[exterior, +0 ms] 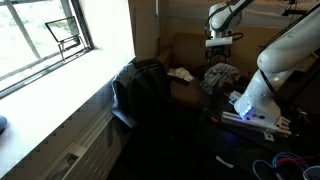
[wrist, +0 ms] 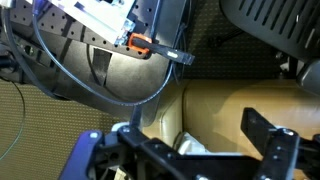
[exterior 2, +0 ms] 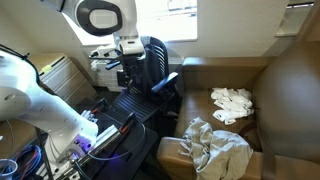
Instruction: Take the belt from the brown couch and put it at the back of the black chair
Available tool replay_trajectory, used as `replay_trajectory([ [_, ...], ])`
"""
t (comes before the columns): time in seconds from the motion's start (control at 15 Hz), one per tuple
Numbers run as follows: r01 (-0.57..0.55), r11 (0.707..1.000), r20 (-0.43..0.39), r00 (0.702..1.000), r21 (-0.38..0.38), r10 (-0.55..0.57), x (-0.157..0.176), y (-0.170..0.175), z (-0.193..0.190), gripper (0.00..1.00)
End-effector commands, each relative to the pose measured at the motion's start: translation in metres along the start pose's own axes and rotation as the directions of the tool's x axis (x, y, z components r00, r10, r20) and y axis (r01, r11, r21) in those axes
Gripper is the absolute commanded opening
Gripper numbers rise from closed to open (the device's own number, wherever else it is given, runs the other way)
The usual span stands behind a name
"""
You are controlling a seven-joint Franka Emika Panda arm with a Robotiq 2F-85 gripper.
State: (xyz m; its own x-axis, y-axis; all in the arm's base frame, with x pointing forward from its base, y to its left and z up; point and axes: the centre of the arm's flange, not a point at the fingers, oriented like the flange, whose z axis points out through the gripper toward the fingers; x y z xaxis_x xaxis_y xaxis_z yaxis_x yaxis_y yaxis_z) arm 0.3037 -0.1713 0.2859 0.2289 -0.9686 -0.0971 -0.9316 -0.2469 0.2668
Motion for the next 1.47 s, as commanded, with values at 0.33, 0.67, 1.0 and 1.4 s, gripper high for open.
replay_trajectory([
  [0.33, -0.472, 0.873, -0.028, 0.878, 0.121, 0.478, 0.162, 0.129, 0.031, 1.00],
  [0.67, -0.533, 0.840, -0.004, 0.844, 0.102, 0.536, 0.168, 0.162, 0.036, 1.00],
  [1.0, -0.770, 0.616, 0.042, 0.630, 0.170, 0.776, 0.209, 0.132, 0.015, 1.00],
  [1.4, -0.918, 0.290, 0.147, 0.337, 0.270, 0.930, 0.333, 0.166, -0.021, 1.00],
])
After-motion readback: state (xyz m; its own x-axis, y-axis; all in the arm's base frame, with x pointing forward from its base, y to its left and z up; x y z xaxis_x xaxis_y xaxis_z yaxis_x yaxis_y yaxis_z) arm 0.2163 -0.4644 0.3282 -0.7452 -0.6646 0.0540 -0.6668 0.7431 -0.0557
